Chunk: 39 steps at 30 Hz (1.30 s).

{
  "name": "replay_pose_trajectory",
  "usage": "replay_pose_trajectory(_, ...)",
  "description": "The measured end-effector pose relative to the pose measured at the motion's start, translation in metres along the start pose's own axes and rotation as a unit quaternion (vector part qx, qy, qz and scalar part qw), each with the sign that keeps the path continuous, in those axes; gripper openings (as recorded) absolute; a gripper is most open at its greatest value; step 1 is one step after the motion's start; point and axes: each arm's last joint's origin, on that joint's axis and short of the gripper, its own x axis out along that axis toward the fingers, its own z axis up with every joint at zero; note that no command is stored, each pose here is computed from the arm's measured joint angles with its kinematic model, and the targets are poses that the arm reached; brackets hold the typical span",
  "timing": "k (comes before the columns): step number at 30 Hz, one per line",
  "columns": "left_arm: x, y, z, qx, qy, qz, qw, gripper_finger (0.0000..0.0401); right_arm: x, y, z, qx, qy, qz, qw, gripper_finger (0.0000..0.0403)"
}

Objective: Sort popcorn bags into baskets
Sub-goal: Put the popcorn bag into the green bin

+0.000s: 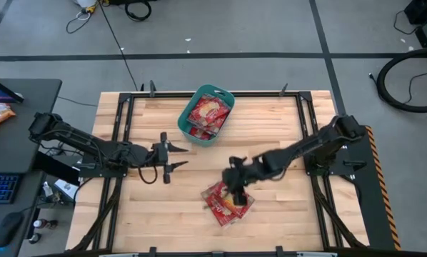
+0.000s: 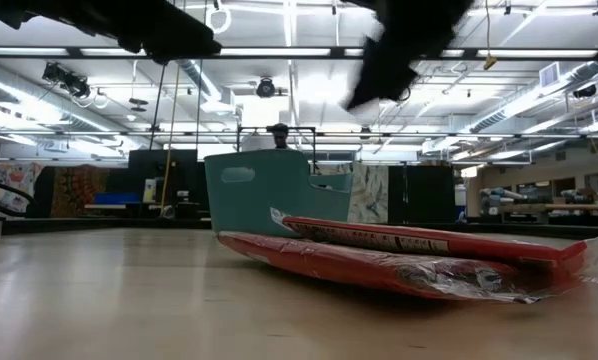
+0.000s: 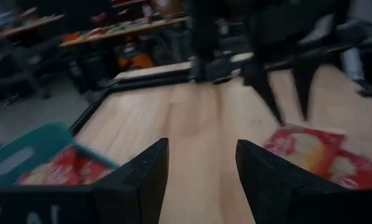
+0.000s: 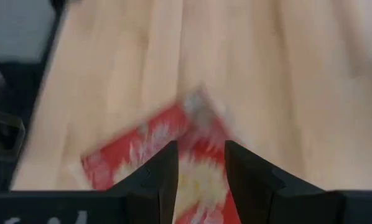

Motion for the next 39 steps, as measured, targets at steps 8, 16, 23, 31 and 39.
replay_pose_trajectory(8,0.003,-0.001,0.006,0.067,-0.039,-0.027,0.997,0.0192,0.048,0.032,-0.041,-0.005,0.058,-0.012,0.998,0.0135)
replay_pose_trajectory(16,0.008,0.01,0.009,0.076,-0.057,0.001,0.995,0.0192,0.061,0.018,-0.067,0.032,0.17,-0.09,0.981,0.0135)
replay_pose_trajectory(23,0.011,0.019,0.008,0.071,-0.052,0.021,0.996,0.0192,0.038,-0.009,-0.082,0.006,0.262,-0.236,0.936,0.0135)
replay_pose_trajectory(31,0.012,0.022,0.008,0.063,-0.05,0.027,0.996,0.0192,0.022,-0.023,-0.082,0.028,0.293,-0.286,0.912,0.0135)
replay_pose_trajectory(39,0.012,0.022,0.008,0.063,-0.05,0.027,0.996,0.0192,0.021,-0.014,-0.075,0.086,0.183,-0.326,0.924,0.0135)
